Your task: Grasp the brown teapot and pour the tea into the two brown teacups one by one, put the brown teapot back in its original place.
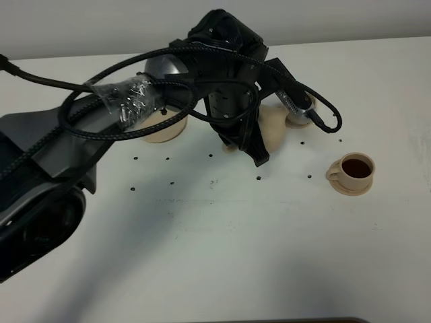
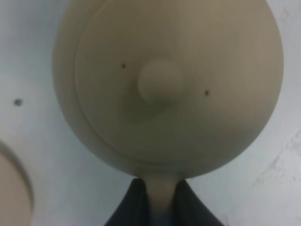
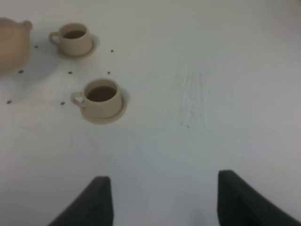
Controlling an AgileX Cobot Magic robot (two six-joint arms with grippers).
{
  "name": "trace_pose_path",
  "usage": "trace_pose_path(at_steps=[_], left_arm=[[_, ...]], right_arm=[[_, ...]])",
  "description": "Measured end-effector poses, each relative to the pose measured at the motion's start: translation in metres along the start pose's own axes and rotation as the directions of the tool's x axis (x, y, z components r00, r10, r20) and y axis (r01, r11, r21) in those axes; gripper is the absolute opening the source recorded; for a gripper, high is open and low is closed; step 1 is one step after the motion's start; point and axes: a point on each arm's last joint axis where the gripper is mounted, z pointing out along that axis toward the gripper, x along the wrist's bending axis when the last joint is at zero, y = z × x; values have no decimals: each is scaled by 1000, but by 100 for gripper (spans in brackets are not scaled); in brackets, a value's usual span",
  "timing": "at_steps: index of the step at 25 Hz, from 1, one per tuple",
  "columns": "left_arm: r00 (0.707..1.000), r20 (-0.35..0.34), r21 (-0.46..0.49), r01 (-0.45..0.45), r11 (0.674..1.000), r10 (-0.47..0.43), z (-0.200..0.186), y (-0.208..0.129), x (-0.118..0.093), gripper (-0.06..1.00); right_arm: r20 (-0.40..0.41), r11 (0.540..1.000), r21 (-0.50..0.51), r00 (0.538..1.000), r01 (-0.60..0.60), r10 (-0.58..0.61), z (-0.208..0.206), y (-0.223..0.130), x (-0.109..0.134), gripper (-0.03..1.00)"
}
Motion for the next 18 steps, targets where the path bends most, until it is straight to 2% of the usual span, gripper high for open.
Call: trace_pose_path(at_steps=[4, 9, 14, 18], left_arm=[[999, 29, -43, 25, 999, -24, 23, 8, -6, 13], [998, 34, -107, 61, 992, -57, 7, 11, -4, 13], [993, -13, -87, 114, 990, -115, -25, 1, 8, 13], [977, -51, -29, 205, 978, -206, -34, -15, 30, 13]], right_arm=[[0, 1000, 0, 1000, 0, 0, 0, 0, 0, 48], [0, 1000, 0, 1000, 0, 0, 0, 0, 0, 48], [0, 1000, 0, 1000, 0, 0, 0, 0, 0, 48], [0, 1000, 0, 1000, 0, 0, 0, 0, 0, 48]])
